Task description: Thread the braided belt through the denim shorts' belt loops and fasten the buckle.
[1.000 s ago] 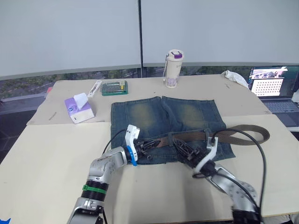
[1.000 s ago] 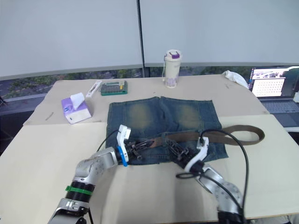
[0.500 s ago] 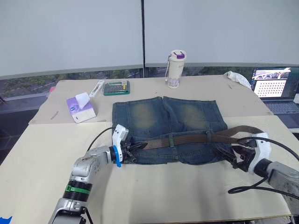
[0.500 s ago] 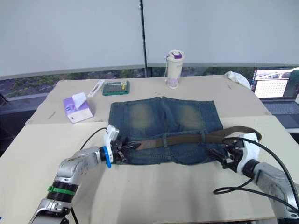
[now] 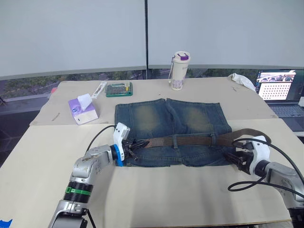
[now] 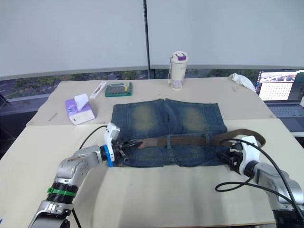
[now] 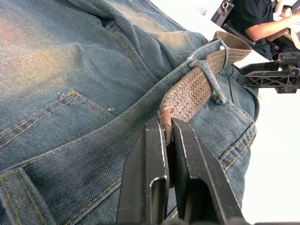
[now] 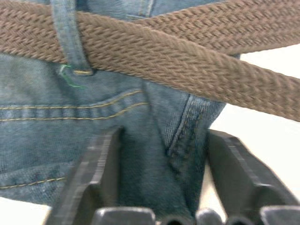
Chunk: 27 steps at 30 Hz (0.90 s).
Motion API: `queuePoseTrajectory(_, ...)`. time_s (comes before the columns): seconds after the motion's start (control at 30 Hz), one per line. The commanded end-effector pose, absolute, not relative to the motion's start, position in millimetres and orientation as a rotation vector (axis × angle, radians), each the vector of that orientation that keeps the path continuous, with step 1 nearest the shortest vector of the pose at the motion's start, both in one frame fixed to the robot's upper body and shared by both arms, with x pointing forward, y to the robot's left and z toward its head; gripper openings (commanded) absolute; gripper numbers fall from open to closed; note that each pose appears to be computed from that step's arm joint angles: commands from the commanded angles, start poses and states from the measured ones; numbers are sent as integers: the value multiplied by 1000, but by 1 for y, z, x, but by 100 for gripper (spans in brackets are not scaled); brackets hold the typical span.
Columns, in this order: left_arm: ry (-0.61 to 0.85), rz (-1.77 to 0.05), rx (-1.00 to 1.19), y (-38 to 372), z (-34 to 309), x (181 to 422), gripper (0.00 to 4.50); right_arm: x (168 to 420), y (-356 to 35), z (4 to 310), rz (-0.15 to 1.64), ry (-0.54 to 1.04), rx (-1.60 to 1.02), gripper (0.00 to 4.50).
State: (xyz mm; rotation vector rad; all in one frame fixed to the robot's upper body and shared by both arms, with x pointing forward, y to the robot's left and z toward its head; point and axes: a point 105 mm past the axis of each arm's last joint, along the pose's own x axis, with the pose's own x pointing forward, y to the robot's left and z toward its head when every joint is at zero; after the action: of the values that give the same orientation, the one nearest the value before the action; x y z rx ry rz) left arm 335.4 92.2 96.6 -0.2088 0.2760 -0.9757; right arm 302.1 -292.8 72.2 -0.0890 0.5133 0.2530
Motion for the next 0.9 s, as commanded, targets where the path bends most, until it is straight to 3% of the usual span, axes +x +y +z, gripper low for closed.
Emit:
queuePoseTrajectory(0.03,212,-1009,-181,82,110,337,0,295,-309,54,206,619,-180,153)
queuePoseTrajectory(0.17,197,-1021,-198,74,114,341,0,299,-307,60,211,582,-177,11)
queuePoseTrajectory(0.2,194,-1020,-202,74,115,342,0,301,-308,61,205,570,-168,1)
queuePoseTrajectory(0.27,191,-1020,-204,72,116,344,0,303,-311,63,186,551,-142,1)
queuePoseTrajectory(0.43,141,-1045,-233,52,130,349,0,303,-368,76,-177,410,145,1)
queuePoseTrajectory(0.6,133,-1061,-259,39,135,352,0,269,-410,69,-390,393,254,1)
queuePoseTrajectory(0.9,179,-1097,-257,38,128,347,0,225,-434,82,-450,401,197,1)
